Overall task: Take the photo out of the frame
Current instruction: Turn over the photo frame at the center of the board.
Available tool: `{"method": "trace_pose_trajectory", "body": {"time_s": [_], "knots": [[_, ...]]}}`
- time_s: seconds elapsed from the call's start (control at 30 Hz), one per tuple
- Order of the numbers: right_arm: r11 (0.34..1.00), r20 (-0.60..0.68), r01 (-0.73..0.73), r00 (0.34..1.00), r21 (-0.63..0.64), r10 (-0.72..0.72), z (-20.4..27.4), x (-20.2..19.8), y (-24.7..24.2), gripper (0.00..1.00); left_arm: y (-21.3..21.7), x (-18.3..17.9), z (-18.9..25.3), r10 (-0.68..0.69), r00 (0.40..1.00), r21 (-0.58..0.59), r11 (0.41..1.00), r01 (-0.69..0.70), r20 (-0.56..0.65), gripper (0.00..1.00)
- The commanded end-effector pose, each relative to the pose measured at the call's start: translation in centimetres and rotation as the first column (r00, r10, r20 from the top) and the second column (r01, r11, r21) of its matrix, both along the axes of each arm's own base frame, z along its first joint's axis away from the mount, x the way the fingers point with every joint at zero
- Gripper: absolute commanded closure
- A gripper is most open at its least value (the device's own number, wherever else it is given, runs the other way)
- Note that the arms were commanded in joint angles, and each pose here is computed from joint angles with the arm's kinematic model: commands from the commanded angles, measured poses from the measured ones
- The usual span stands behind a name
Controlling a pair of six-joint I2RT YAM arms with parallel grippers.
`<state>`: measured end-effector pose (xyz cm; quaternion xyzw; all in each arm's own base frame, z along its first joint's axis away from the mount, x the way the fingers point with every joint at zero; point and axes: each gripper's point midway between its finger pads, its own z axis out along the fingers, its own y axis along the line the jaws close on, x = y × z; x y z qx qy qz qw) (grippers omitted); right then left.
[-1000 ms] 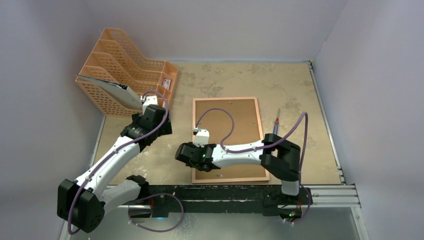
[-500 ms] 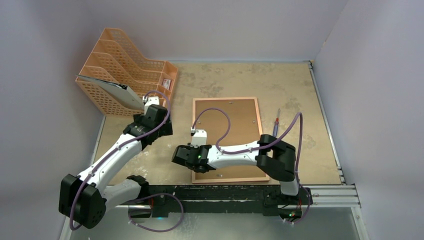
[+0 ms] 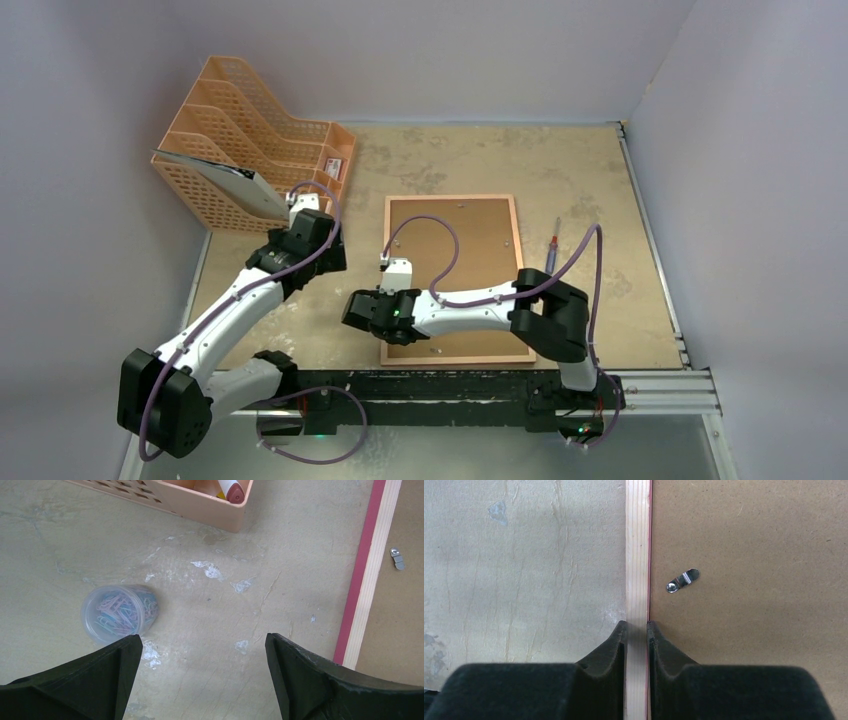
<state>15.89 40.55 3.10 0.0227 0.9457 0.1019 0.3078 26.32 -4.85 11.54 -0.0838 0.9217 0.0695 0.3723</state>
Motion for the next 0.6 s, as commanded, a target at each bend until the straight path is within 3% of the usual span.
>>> {"method": "trace_pose_trajectory", "body": {"time_s": [0.0, 0.2, 0.57], "knots": [[0.999, -0.001, 0.017, 1.0, 0.037, -0.017, 0.1, -0.1, 0.2, 1.0, -0.9, 1.2, 1.7, -0.015, 0.998, -0.051, 0.999, 0.018, 0.053, 0.01], [0.986, 0.017, -0.029, 1.0, 0.165, 0.027, 2.4, -0.2, 2.0, 1.0, -2.9, 0.8, 1.3, -0.105, 0.994, -0.122, 0.987, 0.108, 0.028, 0.01], [0.979, 0.046, -0.002, 0.999, 0.204, -0.007, 4.4, 0.2, 1.0, 1.0, -7.5, 1.0, -0.4, -0.162, 0.986, -0.36, 0.918, 0.165, 0.038, 0.01]]}}
